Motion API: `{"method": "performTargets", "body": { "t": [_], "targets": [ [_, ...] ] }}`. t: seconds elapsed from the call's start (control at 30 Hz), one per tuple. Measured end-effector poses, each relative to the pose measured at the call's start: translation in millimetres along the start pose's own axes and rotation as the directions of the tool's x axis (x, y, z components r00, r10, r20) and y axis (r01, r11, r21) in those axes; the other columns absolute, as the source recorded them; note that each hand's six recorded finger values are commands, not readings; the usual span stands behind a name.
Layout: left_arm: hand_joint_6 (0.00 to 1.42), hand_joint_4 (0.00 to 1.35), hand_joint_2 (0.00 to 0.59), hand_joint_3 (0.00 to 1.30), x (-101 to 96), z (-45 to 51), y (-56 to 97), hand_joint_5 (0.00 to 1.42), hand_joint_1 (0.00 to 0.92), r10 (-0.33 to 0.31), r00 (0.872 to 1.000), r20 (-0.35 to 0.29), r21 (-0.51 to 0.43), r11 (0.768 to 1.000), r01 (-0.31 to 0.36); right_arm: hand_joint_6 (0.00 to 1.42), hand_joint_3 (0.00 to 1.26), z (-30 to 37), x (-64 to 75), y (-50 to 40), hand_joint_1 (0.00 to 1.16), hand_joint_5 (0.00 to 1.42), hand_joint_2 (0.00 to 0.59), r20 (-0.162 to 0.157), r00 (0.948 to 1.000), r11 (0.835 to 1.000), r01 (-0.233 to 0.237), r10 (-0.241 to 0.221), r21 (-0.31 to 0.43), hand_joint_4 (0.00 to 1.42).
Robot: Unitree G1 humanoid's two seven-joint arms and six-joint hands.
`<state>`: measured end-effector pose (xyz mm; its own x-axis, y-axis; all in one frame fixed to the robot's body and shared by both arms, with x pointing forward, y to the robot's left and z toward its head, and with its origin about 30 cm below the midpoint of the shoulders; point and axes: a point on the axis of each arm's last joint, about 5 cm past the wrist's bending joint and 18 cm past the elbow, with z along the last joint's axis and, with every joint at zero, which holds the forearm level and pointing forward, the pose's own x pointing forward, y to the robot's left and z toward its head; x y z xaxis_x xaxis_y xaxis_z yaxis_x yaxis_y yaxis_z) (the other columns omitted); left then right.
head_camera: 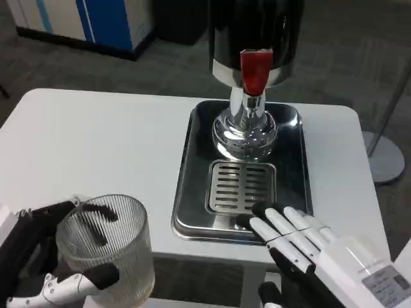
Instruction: Grasp the cup under the faucet to collect the drink, then remove the cup.
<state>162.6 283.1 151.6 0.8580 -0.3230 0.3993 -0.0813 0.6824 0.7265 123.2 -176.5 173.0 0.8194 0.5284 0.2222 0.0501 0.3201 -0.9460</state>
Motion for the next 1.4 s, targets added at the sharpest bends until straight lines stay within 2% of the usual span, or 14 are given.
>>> {"method": "performTargets", "body": {
  "t": [0.23, 0.37, 0.47, 0.57, 0.7, 0.83, 1.03, 1.23, 1.4],
  "targets": [
    [1.42, 1.14, 0.142, 0.94, 21.8, -7.1, 3.9, 1.35, 0.362, 0.024, 1.000, -0.016, 0.020, 1.000, -0.024, 0.05, 0.05, 1.0, -3.0, -1.4, 0.00, 0.00, 0.551, 0.000, 1.0000, 1.000, 0.005, -0.005, 0.002, 0.00],
    [1.42, 1.14, 0.142, 0.94, 50.4, -12.0, 4.9, 1.35, 0.362, 0.045, 0.999, -0.013, 0.035, 0.998, -0.045, 0.05, 0.05, 3.0, -5.6, -3.6, 0.00, 0.00, 0.551, 0.006, 0.9999, 1.000, 0.014, -0.014, 0.004, 0.00],
    [1.42, 1.14, 0.142, 0.94, 70.4, -14.6, 3.8, 1.35, 0.362, 0.054, 0.998, -0.015, 0.049, 0.997, -0.054, 0.05, 0.05, 2.2, -9.6, -4.8, 0.00, 0.00, 0.551, -0.005, 0.9999, 1.000, 0.014, -0.014, -0.001, 0.00],
    [1.42, 1.14, 0.143, 0.94, 78.7, -17.2, 1.2, 1.35, 0.360, 0.048, 0.999, -0.025, 0.049, 0.998, -0.047, 0.05, 0.05, 1.6, -12.7, -5.1, 0.00, 0.00, 0.551, -0.017, 0.9997, 1.000, 0.016, -0.016, 0.008, 0.00],
    [1.42, 1.14, 0.146, 0.95, 88.1, -21.3, -3.0, 1.36, 0.353, 0.030, 0.998, -0.052, 0.057, 0.998, -0.027, 0.05, 0.05, 1.9, -14.4, -5.5, 0.00, 0.00, 0.551, -0.007, 0.9998, 1.000, 0.020, -0.020, 0.005, 0.00],
    [1.42, 1.14, 0.149, 0.95, 98.2, -23.6, -6.2, 1.36, 0.354, 0.024, 0.997, -0.070, 0.072, 0.997, -0.019, 0.05, 0.05, 1.0, -16.4, -6.9, 0.00, 0.00, 0.548, -0.013, 0.9996, 1.000, 0.024, -0.024, 0.002, 0.00],
    [1.42, 1.14, 0.150, 0.95, 115.5, -21.8, -7.3, 1.36, 0.355, 0.020, 0.998, -0.062, 0.085, 0.996, -0.015, 0.05, 0.05, 3.1, -18.9, -10.0, 0.00, 0.00, 0.542, 0.002, 0.9994, 0.999, 0.035, -0.035, -0.002, 0.00],
    [1.42, 1.14, 0.154, 0.95, 133.2, -15.8, -7.4, 1.36, 0.355, 0.018, 0.999, -0.031, 0.107, 0.994, -0.015, 0.06, 0.05, 3.3, -22.9, -10.8, 0.00, 0.00, 0.540, -0.005, 0.9994, 0.999, 0.035, -0.035, 0.003, 0.00],
    [1.42, 1.15, 0.157, 0.95, 147.1, -13.5, -10.7, 1.36, 0.355, 0.002, 0.999, -0.033, 0.131, 0.991, 0.003, 0.06, 0.05, 3.6, -25.7, -12.0, 0.00, 0.00, 0.540, -0.011, 0.9993, 0.999, 0.036, -0.036, 0.001, 0.00]
  ]
}}
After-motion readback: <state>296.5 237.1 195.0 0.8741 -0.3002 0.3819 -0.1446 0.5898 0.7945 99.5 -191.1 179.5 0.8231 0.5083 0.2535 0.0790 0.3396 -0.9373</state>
